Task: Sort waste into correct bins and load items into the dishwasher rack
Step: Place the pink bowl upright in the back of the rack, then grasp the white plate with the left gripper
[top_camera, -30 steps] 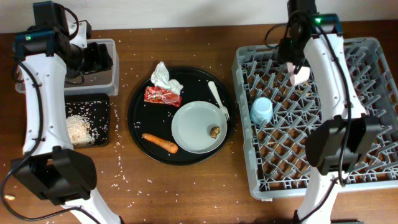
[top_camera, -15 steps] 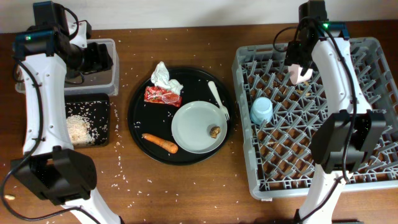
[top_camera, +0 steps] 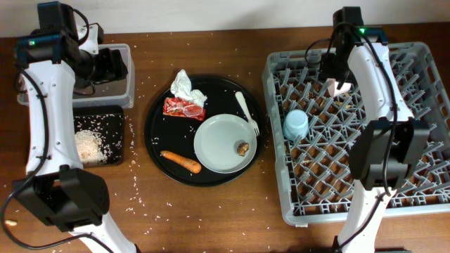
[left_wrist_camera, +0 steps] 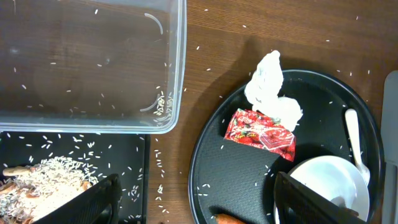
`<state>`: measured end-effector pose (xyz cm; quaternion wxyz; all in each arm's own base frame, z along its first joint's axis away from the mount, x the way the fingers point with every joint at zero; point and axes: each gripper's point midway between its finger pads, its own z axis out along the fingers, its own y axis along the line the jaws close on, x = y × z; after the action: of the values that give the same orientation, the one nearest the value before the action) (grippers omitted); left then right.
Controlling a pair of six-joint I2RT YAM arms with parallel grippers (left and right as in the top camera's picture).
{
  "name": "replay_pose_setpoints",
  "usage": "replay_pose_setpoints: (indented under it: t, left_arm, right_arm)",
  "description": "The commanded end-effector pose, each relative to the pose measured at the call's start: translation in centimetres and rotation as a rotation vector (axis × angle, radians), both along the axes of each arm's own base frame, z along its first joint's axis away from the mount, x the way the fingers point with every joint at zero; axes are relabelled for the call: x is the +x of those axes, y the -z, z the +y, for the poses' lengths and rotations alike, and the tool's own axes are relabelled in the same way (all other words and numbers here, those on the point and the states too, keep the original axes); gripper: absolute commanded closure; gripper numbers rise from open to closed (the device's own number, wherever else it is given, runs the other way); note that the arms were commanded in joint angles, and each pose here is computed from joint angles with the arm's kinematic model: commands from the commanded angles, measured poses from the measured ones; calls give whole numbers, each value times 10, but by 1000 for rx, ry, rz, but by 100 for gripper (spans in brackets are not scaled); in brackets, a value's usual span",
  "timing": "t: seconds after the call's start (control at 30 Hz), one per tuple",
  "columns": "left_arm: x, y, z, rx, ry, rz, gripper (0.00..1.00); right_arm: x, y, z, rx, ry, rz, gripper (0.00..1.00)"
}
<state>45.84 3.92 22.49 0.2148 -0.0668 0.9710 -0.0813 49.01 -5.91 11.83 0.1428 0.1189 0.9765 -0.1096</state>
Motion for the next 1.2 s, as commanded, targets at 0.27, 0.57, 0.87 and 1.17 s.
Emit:
replay_pose_setpoints:
  t: [0.27, 0.57, 0.87, 1.17]
  left_arm:
    - [1, -7, -3, -1, 24, -21, 22]
    - [-11, -28, -11, 21, 114, -62, 23]
    - [-47, -30, -75, -39, 339, 17, 23]
    - [-89, 50, -191, -20, 697, 169, 23]
  right_arm:
    - [-8, -110, 32, 38, -90, -129, 3]
    - [-74, -183, 150, 157, -305, -162, 4]
    - [-123, -229, 163, 291, -311, -225, 7]
    - [-123, -229, 156, 254, -300, -230, 6]
